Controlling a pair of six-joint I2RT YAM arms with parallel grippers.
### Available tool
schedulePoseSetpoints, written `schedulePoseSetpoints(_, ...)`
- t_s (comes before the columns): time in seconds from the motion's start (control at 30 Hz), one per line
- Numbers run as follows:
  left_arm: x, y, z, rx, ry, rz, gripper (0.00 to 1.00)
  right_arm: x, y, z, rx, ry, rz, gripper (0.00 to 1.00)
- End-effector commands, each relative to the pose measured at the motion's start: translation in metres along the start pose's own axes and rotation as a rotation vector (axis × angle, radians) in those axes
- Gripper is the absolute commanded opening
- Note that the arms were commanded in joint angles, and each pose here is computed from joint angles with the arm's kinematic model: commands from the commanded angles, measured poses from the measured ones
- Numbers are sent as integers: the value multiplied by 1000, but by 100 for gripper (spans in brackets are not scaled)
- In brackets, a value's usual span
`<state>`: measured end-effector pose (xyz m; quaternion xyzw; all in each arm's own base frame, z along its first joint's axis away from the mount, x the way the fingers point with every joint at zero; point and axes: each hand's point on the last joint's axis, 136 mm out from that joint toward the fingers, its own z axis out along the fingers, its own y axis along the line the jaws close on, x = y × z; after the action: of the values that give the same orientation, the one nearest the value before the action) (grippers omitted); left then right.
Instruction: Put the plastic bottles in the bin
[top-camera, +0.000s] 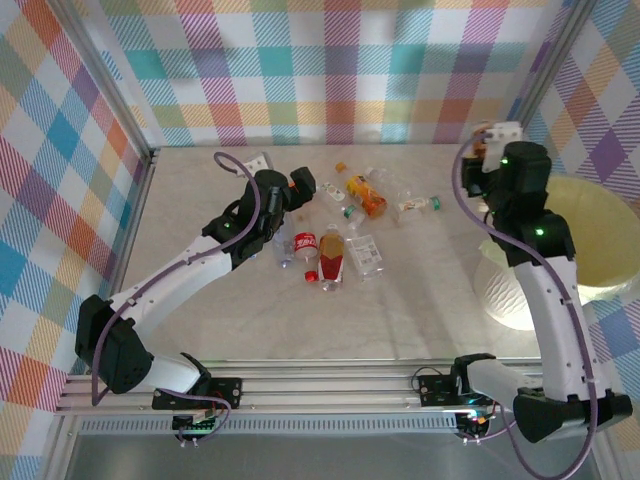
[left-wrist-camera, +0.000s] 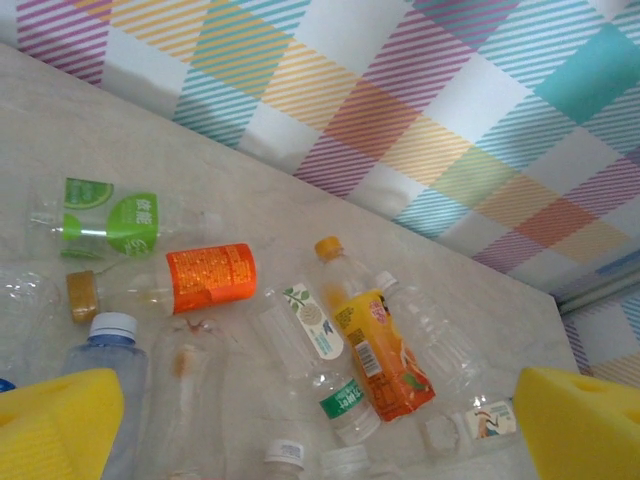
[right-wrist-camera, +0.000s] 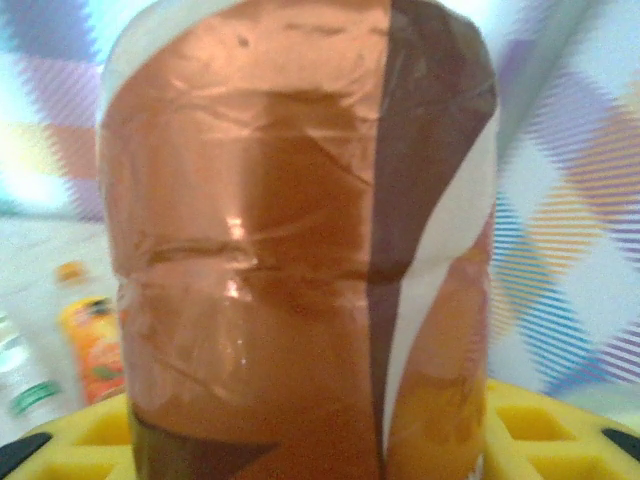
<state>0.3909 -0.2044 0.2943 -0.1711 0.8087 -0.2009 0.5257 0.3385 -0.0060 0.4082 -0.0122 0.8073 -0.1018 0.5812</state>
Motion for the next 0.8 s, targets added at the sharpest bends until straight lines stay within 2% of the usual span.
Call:
schedulePoseSetpoints(0.0, -16, 3, -9, -12, -69, -46, 100, -18, -52, -26, 184, -89, 31, 28)
schedulePoseSetpoints(0.3, -6, 1, -1, -5, -42, -71, 100, 39, -146, -34, 478, 50, 199, 27)
schedulePoseSetpoints(0.47, 2, 4, 3, -16, -16, -70, 100, 75, -167, -28, 553, 129, 278, 28)
schedulePoseSetpoints(0.77, 15, 16, 4, -49, 18, -61, 100, 128, -176, -4, 568, 224, 377, 33)
